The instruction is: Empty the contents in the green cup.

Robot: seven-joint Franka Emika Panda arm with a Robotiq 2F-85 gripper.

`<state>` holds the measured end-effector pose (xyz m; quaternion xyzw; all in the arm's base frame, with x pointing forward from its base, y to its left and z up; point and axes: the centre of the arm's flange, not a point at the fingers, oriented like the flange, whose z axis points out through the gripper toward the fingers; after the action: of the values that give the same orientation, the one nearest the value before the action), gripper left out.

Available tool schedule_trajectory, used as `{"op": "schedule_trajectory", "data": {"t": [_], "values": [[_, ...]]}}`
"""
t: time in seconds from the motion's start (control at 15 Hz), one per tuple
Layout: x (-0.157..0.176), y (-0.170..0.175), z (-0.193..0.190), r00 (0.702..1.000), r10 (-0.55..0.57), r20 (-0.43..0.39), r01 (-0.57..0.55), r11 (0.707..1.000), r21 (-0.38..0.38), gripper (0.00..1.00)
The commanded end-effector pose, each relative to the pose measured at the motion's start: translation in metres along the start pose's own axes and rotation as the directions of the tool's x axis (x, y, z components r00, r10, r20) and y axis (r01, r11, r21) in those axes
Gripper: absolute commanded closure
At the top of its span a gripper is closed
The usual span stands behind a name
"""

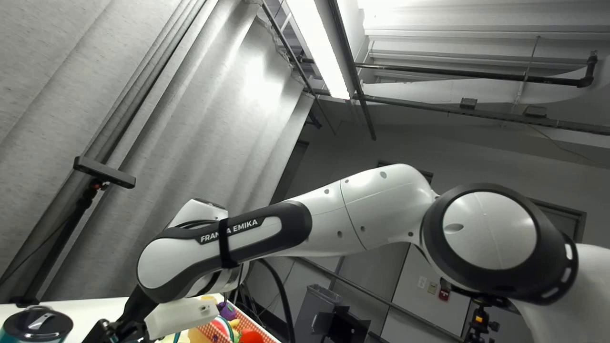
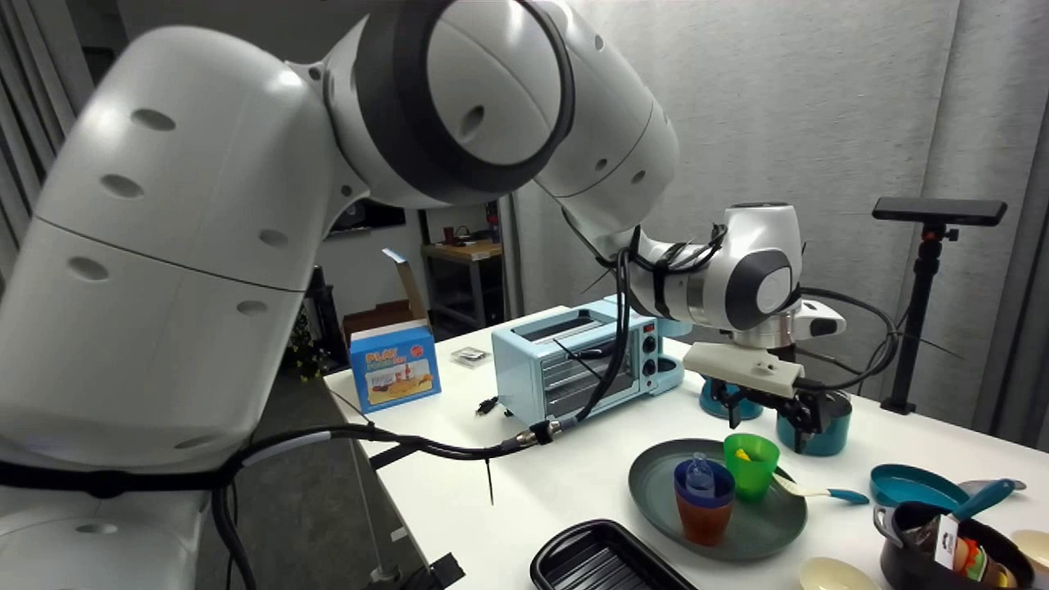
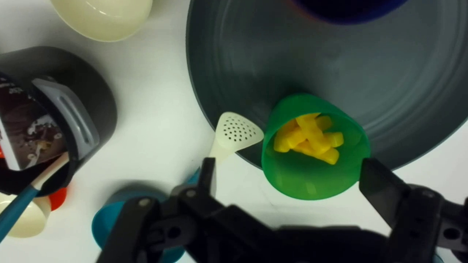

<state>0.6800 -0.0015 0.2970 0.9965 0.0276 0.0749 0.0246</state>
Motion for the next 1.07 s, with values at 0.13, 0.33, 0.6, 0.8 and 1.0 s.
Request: {"op": "schedule_trajectory", "data": {"t": [0.13,0.33,0.6,0.8,1.0], "values": [[0.0305,-0.0023,0.0094,0.999,0.042,0.003,-0.042,0.999,-0.013,0.0],[0.0342,-0.0016,0.0102,0.999,0.039,0.011,-0.038,0.999,-0.02,0.0],[0.0353,-0.0006,0.0095,0.998,0.024,0.059,-0.023,1.0,-0.017,0.0],[0.035,0.0001,0.0069,0.995,0.015,0.102,-0.013,1.0,-0.015,0.0],[0.0355,0.001,0.0048,0.992,0.002,0.128,0.001,1.0,-0.019,0.0]]}}
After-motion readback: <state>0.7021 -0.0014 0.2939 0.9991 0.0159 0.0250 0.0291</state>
